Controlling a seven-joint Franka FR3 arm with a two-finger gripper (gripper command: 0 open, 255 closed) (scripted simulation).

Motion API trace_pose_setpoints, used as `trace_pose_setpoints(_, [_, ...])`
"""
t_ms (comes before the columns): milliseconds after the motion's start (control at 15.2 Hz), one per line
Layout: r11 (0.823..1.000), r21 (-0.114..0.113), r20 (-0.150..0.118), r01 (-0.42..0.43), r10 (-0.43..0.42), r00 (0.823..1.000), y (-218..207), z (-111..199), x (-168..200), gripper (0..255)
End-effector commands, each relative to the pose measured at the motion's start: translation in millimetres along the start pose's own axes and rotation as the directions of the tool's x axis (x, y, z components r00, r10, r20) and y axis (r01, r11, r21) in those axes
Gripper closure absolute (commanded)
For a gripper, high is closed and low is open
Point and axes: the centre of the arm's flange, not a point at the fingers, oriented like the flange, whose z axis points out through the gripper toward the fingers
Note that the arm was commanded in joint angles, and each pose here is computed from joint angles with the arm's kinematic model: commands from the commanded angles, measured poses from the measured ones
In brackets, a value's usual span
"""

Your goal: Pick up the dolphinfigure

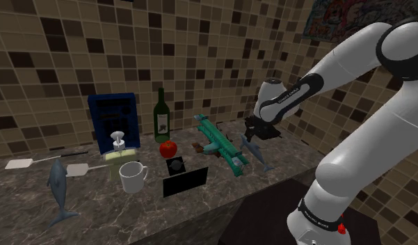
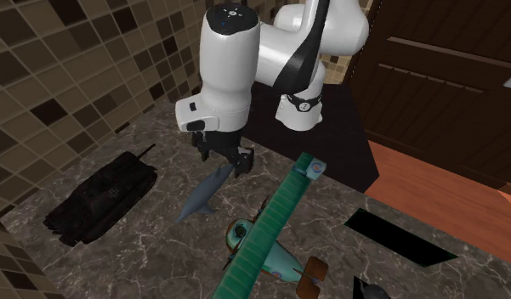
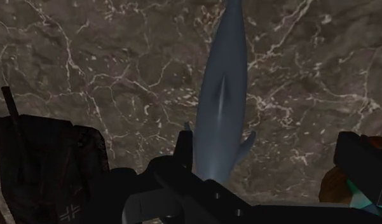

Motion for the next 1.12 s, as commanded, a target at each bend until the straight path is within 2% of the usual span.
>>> trace_pose_setpoints(0, [1.000, -0.008, -0.006, -0.016, 0.016, 1.000, 13, 25, 5, 0])
trace_pose_setpoints(132, [0.999, -0.015, -0.009, -0.030, 0.030, 1.000, 24, 43, 9, 0])
trace_pose_setpoints(726, [0.999, -0.015, -0.009, -0.030, 0.030, 1.000, 19, 83, 5, 0])
trace_pose_setpoints(792, [0.999, -0.015, -0.009, -0.030, 0.030, 1.000, 19, 83, 5, 255])
trace_pose_setpoints(1056, [0.999, -0.015, -0.009, -0.030, 0.030, 1.000, 19, 83, 5, 255])
